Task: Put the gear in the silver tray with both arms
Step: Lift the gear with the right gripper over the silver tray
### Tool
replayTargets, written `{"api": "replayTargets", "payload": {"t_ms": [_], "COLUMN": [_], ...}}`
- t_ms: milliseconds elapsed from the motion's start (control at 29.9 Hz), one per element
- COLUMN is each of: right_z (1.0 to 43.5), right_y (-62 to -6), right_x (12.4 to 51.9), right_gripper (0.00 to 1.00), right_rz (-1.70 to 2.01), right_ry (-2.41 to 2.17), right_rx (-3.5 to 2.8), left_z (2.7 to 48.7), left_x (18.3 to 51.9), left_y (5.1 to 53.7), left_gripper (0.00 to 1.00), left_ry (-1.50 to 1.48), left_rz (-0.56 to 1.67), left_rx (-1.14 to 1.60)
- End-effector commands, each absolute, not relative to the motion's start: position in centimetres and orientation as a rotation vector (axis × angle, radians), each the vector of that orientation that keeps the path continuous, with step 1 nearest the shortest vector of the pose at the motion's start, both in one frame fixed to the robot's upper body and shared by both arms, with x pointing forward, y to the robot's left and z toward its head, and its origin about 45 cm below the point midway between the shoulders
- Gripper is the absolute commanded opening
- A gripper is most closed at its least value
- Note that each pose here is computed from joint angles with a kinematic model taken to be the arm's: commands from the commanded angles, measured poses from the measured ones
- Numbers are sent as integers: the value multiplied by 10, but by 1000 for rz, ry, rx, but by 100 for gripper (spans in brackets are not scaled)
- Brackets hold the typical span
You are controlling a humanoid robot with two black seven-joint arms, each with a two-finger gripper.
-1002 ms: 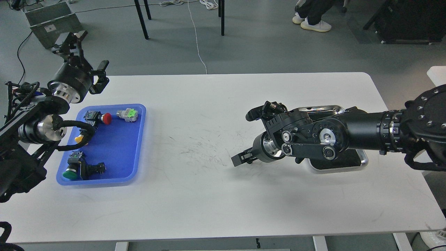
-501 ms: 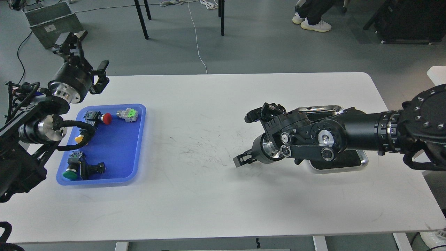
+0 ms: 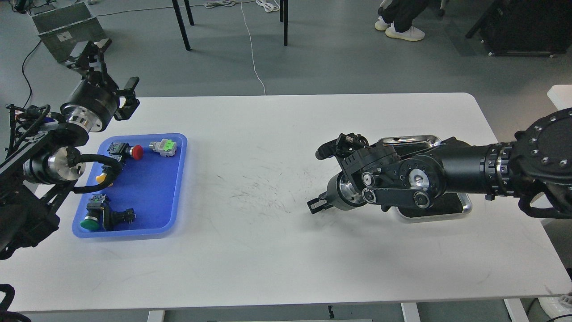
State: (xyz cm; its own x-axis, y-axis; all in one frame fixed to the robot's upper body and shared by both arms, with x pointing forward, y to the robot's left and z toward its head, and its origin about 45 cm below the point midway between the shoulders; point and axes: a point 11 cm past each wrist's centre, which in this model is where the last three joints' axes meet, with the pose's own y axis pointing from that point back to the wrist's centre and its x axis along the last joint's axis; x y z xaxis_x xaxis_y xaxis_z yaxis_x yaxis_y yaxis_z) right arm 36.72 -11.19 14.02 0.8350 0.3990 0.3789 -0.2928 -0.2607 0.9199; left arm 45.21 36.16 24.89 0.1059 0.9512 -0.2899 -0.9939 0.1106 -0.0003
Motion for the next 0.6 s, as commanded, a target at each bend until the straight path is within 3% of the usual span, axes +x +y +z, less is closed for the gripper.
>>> {"api": "replayTargets", "payload": {"t_ms": [0,100,234,568], "right_z": [140,145,156,271], "right_y": [-112,-111,-115,-175], "right_x": [368,370,380,441], "right_gripper": [15,2,2,2], "right_rz": [659,667,674,696], "right_ry": [82,76,38,-346], "right_rx": [1716,1720,1724,1807], "left_z": [249,250,253,254], "left_x": [452,453,454,455], "left_y": [362,361,360,358], "left_gripper": [98,98,98,98], "left_ry": [239,238,233,203], "left_rz": [1448,1447,1443,1438], "left_rx": [-213,-214,-217,-191]}}
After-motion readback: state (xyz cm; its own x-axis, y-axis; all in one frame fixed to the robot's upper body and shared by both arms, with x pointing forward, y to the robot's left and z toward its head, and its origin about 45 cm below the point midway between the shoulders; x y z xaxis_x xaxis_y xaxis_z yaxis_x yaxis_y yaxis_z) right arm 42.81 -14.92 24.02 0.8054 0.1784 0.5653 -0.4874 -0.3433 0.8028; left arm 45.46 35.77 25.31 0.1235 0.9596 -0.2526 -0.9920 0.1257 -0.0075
